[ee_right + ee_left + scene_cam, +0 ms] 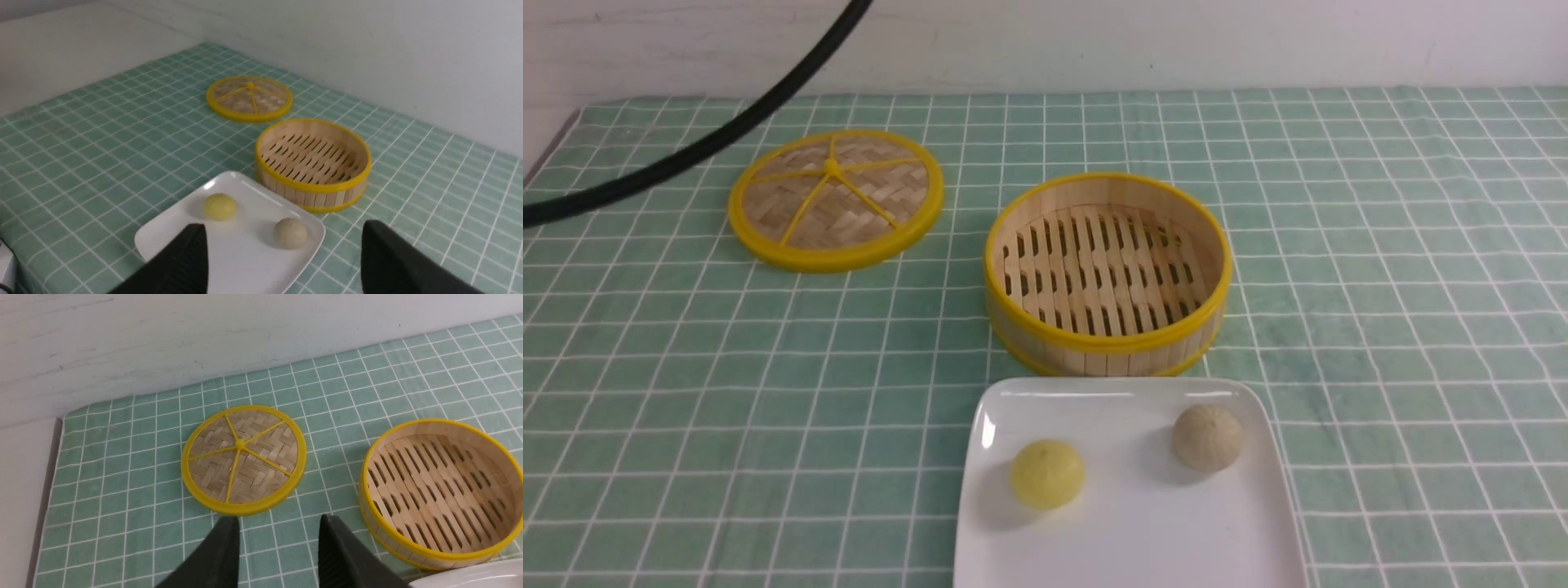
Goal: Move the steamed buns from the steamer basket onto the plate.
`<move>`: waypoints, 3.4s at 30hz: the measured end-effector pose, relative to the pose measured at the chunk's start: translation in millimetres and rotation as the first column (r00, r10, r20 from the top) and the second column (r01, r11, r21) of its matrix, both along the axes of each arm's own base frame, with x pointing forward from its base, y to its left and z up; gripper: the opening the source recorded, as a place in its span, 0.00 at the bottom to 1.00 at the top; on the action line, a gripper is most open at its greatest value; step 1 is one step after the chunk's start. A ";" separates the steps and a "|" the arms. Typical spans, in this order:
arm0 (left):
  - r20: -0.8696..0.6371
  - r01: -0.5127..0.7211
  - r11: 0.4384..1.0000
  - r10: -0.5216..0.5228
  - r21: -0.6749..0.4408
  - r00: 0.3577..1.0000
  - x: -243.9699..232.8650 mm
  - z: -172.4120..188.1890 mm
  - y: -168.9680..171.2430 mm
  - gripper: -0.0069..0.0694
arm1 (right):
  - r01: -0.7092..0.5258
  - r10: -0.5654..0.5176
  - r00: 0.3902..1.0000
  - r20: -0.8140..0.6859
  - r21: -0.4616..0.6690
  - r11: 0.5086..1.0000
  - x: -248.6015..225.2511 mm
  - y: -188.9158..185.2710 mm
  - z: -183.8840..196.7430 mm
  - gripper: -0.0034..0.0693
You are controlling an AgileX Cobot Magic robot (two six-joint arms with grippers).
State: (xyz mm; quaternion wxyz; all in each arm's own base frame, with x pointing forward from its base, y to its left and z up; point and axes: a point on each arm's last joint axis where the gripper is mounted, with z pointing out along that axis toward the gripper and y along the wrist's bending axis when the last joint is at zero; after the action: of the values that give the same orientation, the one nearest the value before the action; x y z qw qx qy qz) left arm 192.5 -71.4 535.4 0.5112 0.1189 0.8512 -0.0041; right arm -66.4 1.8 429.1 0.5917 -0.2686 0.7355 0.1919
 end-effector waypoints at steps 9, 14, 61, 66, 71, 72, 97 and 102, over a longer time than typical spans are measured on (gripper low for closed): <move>-0.015 0.009 1.000 -0.009 -0.013 1.000 -0.8 -1.1 -1.3 0.47 | 0.242 -0.242 0.965 0.097 0.016 0.970 41.6 3.4 -69.2 0.73; -0.023 0.007 1.000 -0.007 -0.010 1.000 -1.1 -1.7 -1.0 0.47 | 0.422 -0.423 0.904 0.058 0.016 0.906 74.1 4.3 -110.5 0.73; -0.020 0.022 1.000 -0.022 0.015 1.000 -1.0 -1.9 -1.1 0.45 | 0.691 -0.688 0.721 -0.080 0.019 0.722 113.2 -11.6 -195.5 0.32; -0.022 0.023 1.000 -0.023 0.018 0.999 2.1 -3.2 -2.8 0.45 | 0.691 -0.688 0.721 -0.080 0.019 0.722 113.3 -11.6 -195.8 0.32; -0.021 0.025 1.000 -0.025 0.016 0.999 2.2 -3.1 -3.0 0.45 | 0.687 -0.683 0.723 -0.109 0.003 0.727 115.7 -10.6 -209.3 0.33; -0.021 0.026 1.000 -0.026 0.015 0.999 2.1 -3.1 -3.1 0.45 | 0.685 -0.678 0.723 -0.131 0.005 0.729 116.3 -9.8 -214.3 0.33; -0.029 0.025 1.000 -0.025 0.016 0.999 1.8 -3.7 -3.0 0.45 | 0.670 -0.665 0.726 -0.175 -0.041 0.742 121.0 -7.8 -254.4 0.37; -0.029 0.026 1.000 -0.025 0.015 0.999 1.8 -3.7 -3.1 0.45 | 0.661 -0.653 0.738 -0.170 -0.008 0.750 122.5 -6.1 -257.4 0.37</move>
State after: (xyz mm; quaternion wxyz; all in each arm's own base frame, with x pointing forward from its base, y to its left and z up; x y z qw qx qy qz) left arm 194.3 -74.5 531.7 0.4977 0.1336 0.8570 -0.0057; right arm 56.0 -4.3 171.7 0.5662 0.0402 0.8232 0.0115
